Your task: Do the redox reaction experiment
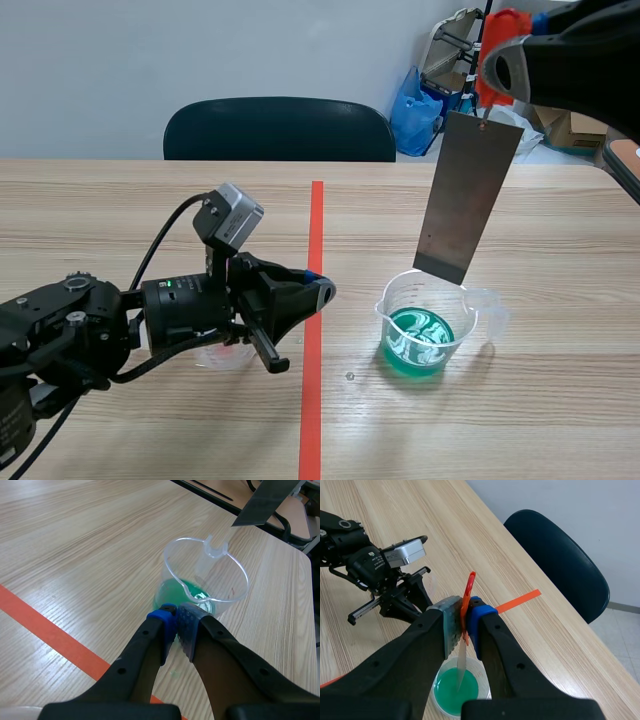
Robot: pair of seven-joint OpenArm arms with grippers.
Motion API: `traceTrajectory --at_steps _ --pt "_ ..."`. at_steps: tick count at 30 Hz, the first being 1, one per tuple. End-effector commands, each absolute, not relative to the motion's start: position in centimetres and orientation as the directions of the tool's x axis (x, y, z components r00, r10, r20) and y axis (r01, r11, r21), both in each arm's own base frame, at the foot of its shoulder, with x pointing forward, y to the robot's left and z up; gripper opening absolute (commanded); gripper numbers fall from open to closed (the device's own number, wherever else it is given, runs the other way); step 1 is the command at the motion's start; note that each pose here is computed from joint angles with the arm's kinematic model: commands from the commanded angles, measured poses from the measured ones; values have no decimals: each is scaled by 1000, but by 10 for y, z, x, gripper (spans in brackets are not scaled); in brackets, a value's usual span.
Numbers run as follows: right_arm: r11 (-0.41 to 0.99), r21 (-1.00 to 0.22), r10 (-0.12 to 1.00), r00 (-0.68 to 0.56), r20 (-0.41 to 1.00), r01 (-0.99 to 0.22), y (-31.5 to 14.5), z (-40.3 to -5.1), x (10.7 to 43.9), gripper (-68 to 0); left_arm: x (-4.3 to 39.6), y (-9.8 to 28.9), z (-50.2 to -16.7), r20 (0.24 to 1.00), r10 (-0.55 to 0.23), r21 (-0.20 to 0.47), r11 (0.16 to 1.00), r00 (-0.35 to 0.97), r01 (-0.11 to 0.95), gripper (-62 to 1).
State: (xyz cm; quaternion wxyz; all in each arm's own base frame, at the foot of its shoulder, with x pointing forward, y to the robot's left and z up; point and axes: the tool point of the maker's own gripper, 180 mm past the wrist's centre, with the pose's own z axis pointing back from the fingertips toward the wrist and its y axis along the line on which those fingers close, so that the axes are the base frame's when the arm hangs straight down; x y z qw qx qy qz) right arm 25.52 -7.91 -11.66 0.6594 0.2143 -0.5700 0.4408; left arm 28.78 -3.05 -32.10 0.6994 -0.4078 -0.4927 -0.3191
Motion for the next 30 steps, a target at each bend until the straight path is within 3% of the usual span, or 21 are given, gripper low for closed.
traceTrajectory --at_steps 1,24,30 --pt "519 -240 328 -68 942 -820 -79 -107 256 -669 297 -35 -301 964 -6 -234 455 266 859 -568" --pt "519 -240 329 -68 942 -820 -79 -107 256 -669 301 -34 -298 967 -14 -220 455 253 863 -568" --pt "519 -240 328 -68 942 -820 -79 -107 256 -669 293 -18 -303 967 -7 -223 468 256 855 -568"
